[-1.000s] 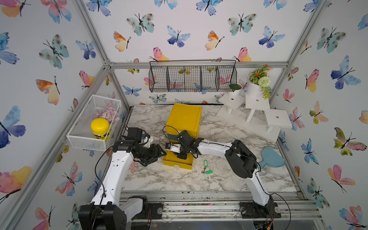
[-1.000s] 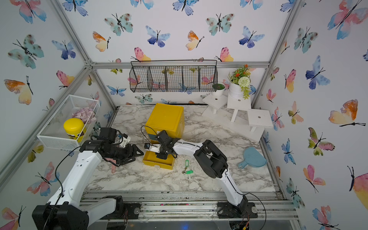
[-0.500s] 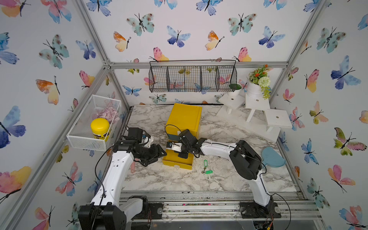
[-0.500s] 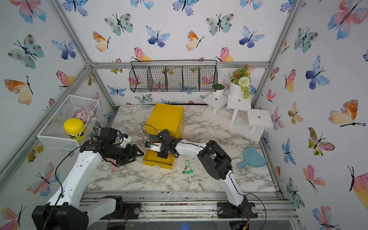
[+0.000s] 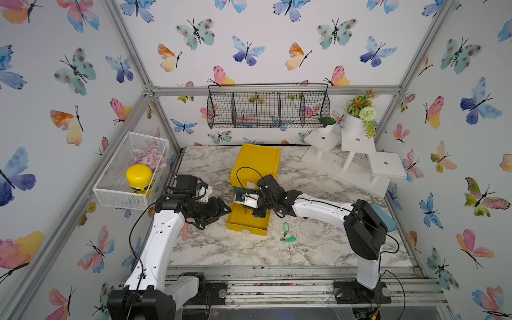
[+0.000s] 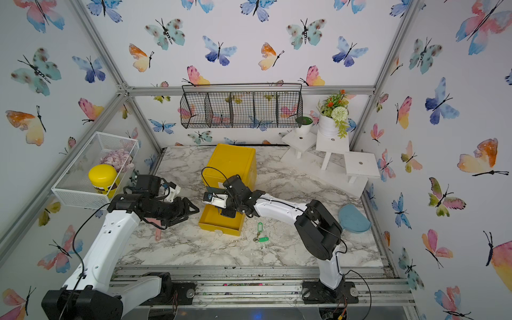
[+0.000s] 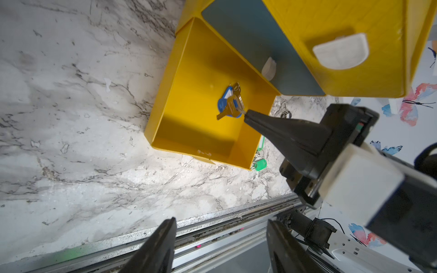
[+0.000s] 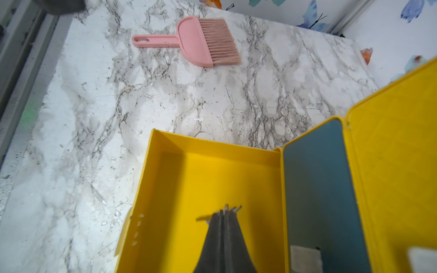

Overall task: Take the keys out of the drawer
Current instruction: Pick up the key from the drawer, then place the key at the center of the board.

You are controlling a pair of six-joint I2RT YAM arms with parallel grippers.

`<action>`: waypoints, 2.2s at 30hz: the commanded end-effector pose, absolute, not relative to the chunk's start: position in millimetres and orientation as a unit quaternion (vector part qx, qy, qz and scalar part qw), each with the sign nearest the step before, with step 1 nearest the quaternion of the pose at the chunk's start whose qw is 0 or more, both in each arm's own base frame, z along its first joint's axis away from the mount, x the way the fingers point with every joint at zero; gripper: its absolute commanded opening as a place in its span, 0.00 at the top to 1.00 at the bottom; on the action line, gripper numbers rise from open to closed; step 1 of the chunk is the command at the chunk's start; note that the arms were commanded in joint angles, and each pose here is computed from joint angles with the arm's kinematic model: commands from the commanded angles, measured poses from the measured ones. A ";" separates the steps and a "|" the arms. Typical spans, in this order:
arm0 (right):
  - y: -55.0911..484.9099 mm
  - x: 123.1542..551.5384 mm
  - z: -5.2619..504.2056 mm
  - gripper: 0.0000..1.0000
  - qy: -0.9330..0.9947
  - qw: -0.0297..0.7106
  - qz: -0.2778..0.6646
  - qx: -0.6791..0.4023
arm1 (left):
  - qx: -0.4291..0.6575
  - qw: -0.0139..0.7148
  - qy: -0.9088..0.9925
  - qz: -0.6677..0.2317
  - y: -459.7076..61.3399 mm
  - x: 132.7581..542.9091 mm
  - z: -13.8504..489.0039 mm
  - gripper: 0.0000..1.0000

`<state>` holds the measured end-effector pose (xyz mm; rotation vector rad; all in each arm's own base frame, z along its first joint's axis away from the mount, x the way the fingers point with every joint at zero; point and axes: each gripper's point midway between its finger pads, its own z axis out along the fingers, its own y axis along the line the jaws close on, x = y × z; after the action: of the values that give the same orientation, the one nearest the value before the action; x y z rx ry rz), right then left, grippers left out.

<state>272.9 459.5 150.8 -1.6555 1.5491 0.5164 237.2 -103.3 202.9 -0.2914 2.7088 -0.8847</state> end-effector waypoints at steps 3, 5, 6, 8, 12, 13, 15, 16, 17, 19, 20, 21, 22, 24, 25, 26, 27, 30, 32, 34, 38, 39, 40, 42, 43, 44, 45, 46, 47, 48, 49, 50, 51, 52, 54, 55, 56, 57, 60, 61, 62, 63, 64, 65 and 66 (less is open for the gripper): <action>437.6 263.8 199.2 0.98 0.644 0.416 0.228 -0.600 | -0.069 0.233 0.918 -0.314 -105.1 262.3 240.1 0.35; 422.4 258.4 207.3 0.98 0.667 0.410 0.228 -0.579 | -0.048 0.259 0.910 -0.319 -112.4 269.2 250.8 0.35; 415.5 255.0 209.7 0.98 0.677 0.405 0.230 -0.570 | -0.031 0.270 0.908 -0.319 -118.8 270.4 254.9 0.35; 397.7 249.0 213.3 0.98 0.706 0.396 0.228 -0.541 | 0.014 0.298 0.903 -0.309 -135.1 273.3 262.0 0.35; 364.7 239.4 214.5 0.98 0.759 0.384 0.228 -0.474 | 0.110 0.333 0.889 -0.295 -174.9 269.8 270.1 0.35; 355.4 238.7 214.4 0.98 0.775 0.381 0.226 -0.450 | 0.132 0.338 0.884 -0.295 -186.1 267.4 271.5 0.35; 337.0 238.3 209.6 0.98 0.808 0.374 0.218 -0.399 | 0.164 0.343 0.875 -0.300 -201.7 262.9 272.6 0.35; 328.5 237.7 207.2 0.98 0.822 0.371 0.215 -0.374 | 0.177 0.346 0.871 -0.302 -207.9 261.9 273.1 0.35; 320.8 236.1 203.3 0.98 0.835 0.366 0.214 -0.351 | 0.185 0.349 0.868 -0.302 -212.1 261.6 273.3 0.35; 307.3 234.7 193.7 0.98 0.855 0.359 0.208 -0.311 | 0.194 0.347 0.866 -0.304 -217.0 261.5 272.2 0.35; 300.9 234.5 188.5 0.98 0.864 0.355 0.205 -0.291 | 0.197 0.347 0.865 -0.304 -218.3 262.2 272.8 0.35; 295.5 234.8 183.7 0.98 0.871 0.352 0.201 -0.276 | 0.201 0.348 0.864 -0.303 -219.2 262.7 273.5 0.35; 289.5 235.4 178.5 0.98 0.880 0.348 0.197 -0.258 | 0.205 0.348 0.863 -0.302 -219.9 263.4 274.7 0.35; 278.9 237.9 170.1 0.98 0.892 0.344 0.189 -0.224 | 0.212 0.350 0.862 -0.299 -220.5 264.4 277.3 0.35; 271.7 240.1 165.7 0.98 0.900 0.342 0.181 -0.201 | 0.214 0.350 0.862 -0.296 -220.0 264.8 278.4 0.35; 262.8 242.2 160.8 0.98 0.909 0.339 0.173 -0.173 | 0.215 0.351 0.862 -0.295 -220.1 265.1 279.6 0.35; 255.2 243.9 156.6 0.98 0.915 0.336 0.167 -0.146 | 0.217 0.352 0.861 -0.295 -220.3 264.9 280.7 0.35; 227.2 244.0 136.6 0.98 0.935 0.318 0.146 -0.055 | 0.216 0.351 0.863 -0.294 -219.1 263.9 281.2 0.35; 207.9 242.0 123.0 0.98 0.943 0.308 0.123 -0.001 | 0.216 0.351 0.863 -0.292 -217.5 262.4 281.5 0.35; 194.7 242.2 113.2 0.98 0.949 0.296 0.104 0.026 | 0.214 0.355 0.864 -0.287 -214.9 261.6 281.8 0.35; 174.9 244.5 87.7 0.98 0.961 0.249 0.098 0.072 | 0.209 0.357 0.868 -0.274 -208.0 259.3 278.3 0.35; 170.5 245.0 81.5 0.98 0.963 0.238 0.097 0.081 | 0.207 0.357 0.869 -0.272 -206.7 258.7 276.7 0.35; 167.0 245.1 74.8 0.98 0.965 0.224 0.100 0.088 | 0.208 0.358 0.870 -0.270 -205.5 257.9 276.2 0.35; 162.7 246.8 66.4 0.98 0.967 0.213 0.101 0.096 | 0.208 0.359 0.870 -0.265 -203.3 256.9 275.5 0.35; 161.4 247.2 63.0 0.98 0.968 0.210 0.098 0.097 | 0.207 0.360 0.871 -0.263 -202.0 256.8 275.0 0.35; 160.4 247.6 60.6 0.98 0.969 0.207 0.095 0.097 | 0.206 0.362 0.871 -0.262 -201.4 256.7 275.1 0.35; 161.0 247.9 59.6 0.98 0.970 0.205 0.094 0.094 | 0.206 0.362 0.871 -0.261 -200.7 256.2 274.6 0.35; 162.2 248.9 59.6 0.94 0.971 0.203 0.093 0.089 | 0.206 0.362 0.872 -0.259 -200.0 255.6 273.8 0.34; 164.0 250.4 61.1 0.85 0.972 0.201 0.092 0.083 | 0.204 0.362 0.872 -0.258 -198.8 255.4 273.3 0.34; 166.7 252.0 64.0 0.76 0.972 0.202 0.094 0.075 | 0.203 0.362 0.873 -0.256 -197.8 255.0 272.6 0.34; 171.0 254.4 68.6 0.67 0.972 0.202 0.099 0.063 | 0.201 0.364 0.873 -0.255 -196.6 254.4 272.2 0.34; 175.8 256.7 74.9 0.63 0.972 0.202 0.105 0.050 | 0.198 0.366 0.873 -0.253 -194.9 254.1 272.3 0.34; 180.4 259.4 81.2 0.62 0.972 0.204 0.110 0.039 | 0.195 0.369 0.873 -0.250 -193.2 254.3 272.5 0.33; 186.7 261.9 89.1 0.62 0.972 0.203 0.119 0.025 | 0.190 0.374 0.873 -0.247 -190.7 254.3 272.8 0.33; 201.9 265.9 105.4 0.62 0.969 0.203 0.141 -0.016 | 0.182 0.385 0.872 -0.241 -186.1 254.4 273.3 0.33; 209.3 266.8 112.7 0.62 0.966 0.203 0.153 -0.035 | 0.178 0.391 0.872 -0.237 -183.3 254.4 272.6 0.32; 215.1 266.7 118.1 0.62 0.964 0.204 0.159 -0.053 | 0.173 0.396 0.871 -0.232 -180.4 254.8 272.3 0.32; 221.8 268.3 127.4 0.62 0.960 0.213 0.163 -0.076 | 0.166 0.403 0.871 -0.226 -176.9 255.5 271.7 0.32; 252.2 266.4 154.3 0.63 0.933 0.259 0.164 -0.186 | 0.149 0.416 0.872 -0.211 -168.1 257.1 269.1 0.31; 264.3 265.4 163.2 0.63 0.919 0.276 0.169 -0.223 | 0.142 0.419 0.873 -0.204 -164.6 257.9 267.0 0.31; 273.2 265.2 169.7 0.63 0.908 0.289 0.173 -0.249 | 0.137 0.421 0.875 -0.199 -161.6 258.4 265.0 0.30; 283.4 265.9 176.9 0.63 0.894 0.303 0.180 -0.275 | 0.135 0.423 0.875 -0.194 -159.7 258.7 262.3 0.30; 293.2 267.2 183.3 0.64 0.881 0.316 0.188 -0.298 | 0.133 0.423 0.876 -0.188 -157.3 258.7 258.1 0.30; 301.8 267.6 187.5 0.64 0.869 0.324 0.195 -0.319 | 0.131 0.424 0.877 -0.183 -155.0 258.7 254.3 0.29; 312.1 267.3 190.1 0.64 0.855 0.332 0.198 -0.345 | 0.128 0.423 0.880 -0.174 -151.7 258.7 248.4 0.29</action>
<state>263.2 289.6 180.8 -0.6743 2.3798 0.5180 253.5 -163.0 252.9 0.3699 2.2165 -0.5081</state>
